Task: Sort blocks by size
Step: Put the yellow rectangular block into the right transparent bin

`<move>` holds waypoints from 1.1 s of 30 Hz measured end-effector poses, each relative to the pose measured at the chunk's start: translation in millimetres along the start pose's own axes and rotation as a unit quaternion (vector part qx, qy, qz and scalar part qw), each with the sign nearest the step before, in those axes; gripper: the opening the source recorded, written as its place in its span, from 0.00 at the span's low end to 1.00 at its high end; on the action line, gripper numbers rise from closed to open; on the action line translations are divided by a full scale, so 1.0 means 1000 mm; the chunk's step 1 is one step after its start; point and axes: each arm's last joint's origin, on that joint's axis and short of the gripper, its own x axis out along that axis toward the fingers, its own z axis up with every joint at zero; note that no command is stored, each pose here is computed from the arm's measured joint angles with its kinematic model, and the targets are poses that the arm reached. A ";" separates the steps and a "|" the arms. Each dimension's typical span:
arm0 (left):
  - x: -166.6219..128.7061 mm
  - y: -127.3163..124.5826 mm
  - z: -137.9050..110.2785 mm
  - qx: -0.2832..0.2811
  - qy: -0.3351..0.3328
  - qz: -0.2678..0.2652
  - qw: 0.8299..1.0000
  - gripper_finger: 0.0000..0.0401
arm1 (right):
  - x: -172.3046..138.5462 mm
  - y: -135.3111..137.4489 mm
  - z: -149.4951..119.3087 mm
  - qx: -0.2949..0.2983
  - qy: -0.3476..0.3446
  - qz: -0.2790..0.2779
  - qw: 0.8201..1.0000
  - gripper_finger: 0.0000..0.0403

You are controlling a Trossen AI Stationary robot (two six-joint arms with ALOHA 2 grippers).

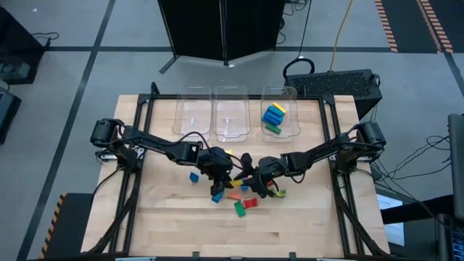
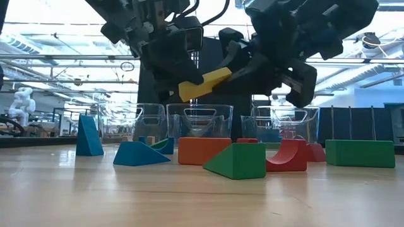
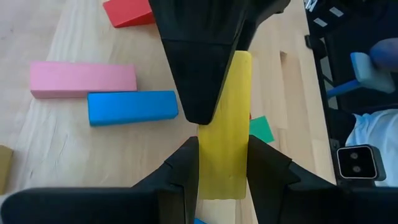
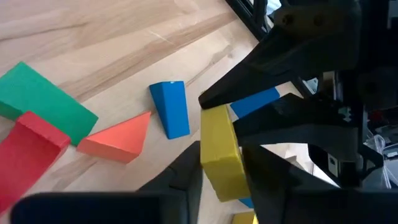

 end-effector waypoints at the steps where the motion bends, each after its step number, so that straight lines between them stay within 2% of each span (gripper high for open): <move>1: 0.000 0.000 0.000 0.001 0.000 0.000 1.000 0.26 | 0.000 0.000 0.000 -0.001 0.001 -0.001 1.000 0.20; 6: 0.000 0.000 0.000 0.002 0.001 -0.003 1.000 0.26 | 0.000 0.000 0.000 -0.007 0.000 -0.001 1.000 0.12; 15: -0.001 0.004 0.002 -0.004 -0.007 0.011 1.000 0.26 | 0.000 0.000 -0.001 -0.002 0.006 0.001 1.000 0.13; 18: -0.003 0.008 0.004 -0.009 -0.012 0.017 1.000 0.31 | -0.001 0.001 -0.002 0.013 0.016 0.001 1.000 0.13; 27: -0.010 0.018 0.012 -0.010 -0.036 0.031 0.999 0.57 | -0.018 -0.009 0.001 0.078 0.031 0.009 0.996 0.13; 33: -0.037 0.010 0.019 0.031 -0.061 0.053 0.996 0.59 | -0.038 -0.027 -0.001 0.130 0.043 -0.007 0.991 0.13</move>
